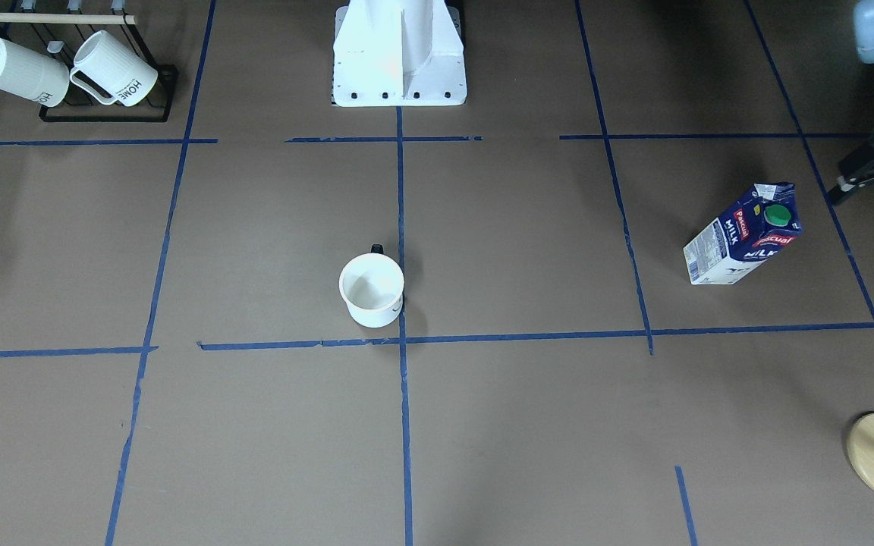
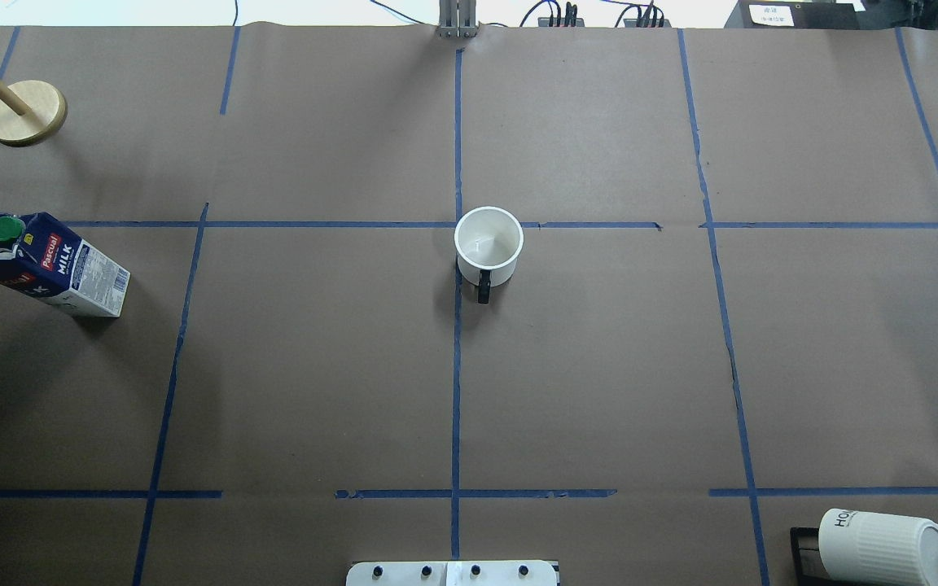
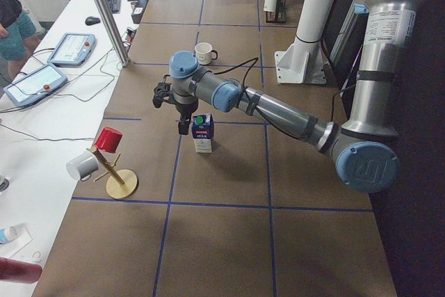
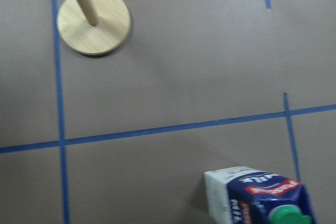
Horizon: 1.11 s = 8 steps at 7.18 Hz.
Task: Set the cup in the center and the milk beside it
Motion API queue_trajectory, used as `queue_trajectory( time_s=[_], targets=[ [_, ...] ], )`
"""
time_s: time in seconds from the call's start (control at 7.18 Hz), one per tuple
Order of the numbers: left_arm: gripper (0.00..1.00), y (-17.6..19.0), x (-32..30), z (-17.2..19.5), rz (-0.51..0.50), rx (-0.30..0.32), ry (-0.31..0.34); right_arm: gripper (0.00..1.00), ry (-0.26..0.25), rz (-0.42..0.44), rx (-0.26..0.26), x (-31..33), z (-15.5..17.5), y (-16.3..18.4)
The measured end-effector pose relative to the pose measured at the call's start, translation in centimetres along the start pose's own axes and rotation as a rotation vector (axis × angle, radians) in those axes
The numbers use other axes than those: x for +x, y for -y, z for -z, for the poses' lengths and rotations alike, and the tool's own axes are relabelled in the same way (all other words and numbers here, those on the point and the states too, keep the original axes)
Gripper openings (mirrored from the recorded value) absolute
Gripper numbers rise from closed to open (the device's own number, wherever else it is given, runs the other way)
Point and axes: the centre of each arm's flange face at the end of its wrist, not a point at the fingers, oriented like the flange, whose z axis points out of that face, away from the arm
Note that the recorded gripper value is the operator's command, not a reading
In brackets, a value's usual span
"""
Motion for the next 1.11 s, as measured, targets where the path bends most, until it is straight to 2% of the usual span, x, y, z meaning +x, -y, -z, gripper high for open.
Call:
queue_trajectory(
  time_s=[0.42, 0.98, 1.11],
  targets=[
    [1.00, -0.9, 3.6, -3.1, 0.026, 0.006, 0.017, 1.00, -0.001, 0.001, -0.001, 0.0, 0.0, 0.0],
    [0.99, -2.0, 5.2, -6.5, 0.019, -0.029, 0.059, 1.00, -0.002, 0.001, -0.003, 0.2, -0.2, -0.1],
    [0.82, -2.4, 5.5, -7.5, 0.009, -0.047, 0.062, 1.00, -0.002, 0.001, -0.004, 0.2, -0.2, -0.1]
  ],
)
